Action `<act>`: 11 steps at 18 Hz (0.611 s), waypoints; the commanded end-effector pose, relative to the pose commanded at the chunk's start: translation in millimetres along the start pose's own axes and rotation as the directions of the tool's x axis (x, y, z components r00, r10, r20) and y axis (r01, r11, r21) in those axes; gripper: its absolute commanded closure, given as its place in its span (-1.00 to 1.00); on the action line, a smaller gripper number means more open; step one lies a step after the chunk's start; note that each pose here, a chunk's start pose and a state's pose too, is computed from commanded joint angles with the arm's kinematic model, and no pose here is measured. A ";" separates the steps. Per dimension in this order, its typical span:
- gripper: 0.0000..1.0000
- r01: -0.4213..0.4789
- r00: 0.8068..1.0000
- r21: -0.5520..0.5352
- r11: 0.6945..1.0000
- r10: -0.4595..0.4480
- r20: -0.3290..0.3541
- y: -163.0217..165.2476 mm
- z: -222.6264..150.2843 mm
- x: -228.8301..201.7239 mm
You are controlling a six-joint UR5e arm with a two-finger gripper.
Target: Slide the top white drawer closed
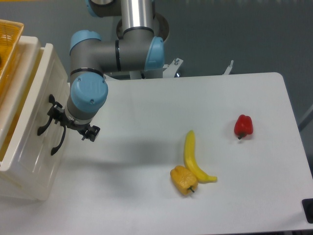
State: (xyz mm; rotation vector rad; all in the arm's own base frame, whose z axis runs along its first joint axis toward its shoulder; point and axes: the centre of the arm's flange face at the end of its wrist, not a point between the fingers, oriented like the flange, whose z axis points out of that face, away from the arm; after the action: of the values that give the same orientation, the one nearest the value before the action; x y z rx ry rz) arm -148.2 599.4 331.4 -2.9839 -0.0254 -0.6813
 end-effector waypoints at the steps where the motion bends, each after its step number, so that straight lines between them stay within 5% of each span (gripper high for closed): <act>1: -1.00 0.001 1.000 0.002 1.000 -0.001 0.001 0.7 -1.8 0.2; 11: -1.00 -0.006 1.000 0.014 1.000 0.006 -0.012 1.4 -4.0 7.4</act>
State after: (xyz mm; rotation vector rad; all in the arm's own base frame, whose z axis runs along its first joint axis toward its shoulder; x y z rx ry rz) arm -143.2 597.7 338.1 -2.9649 -0.0204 -0.6959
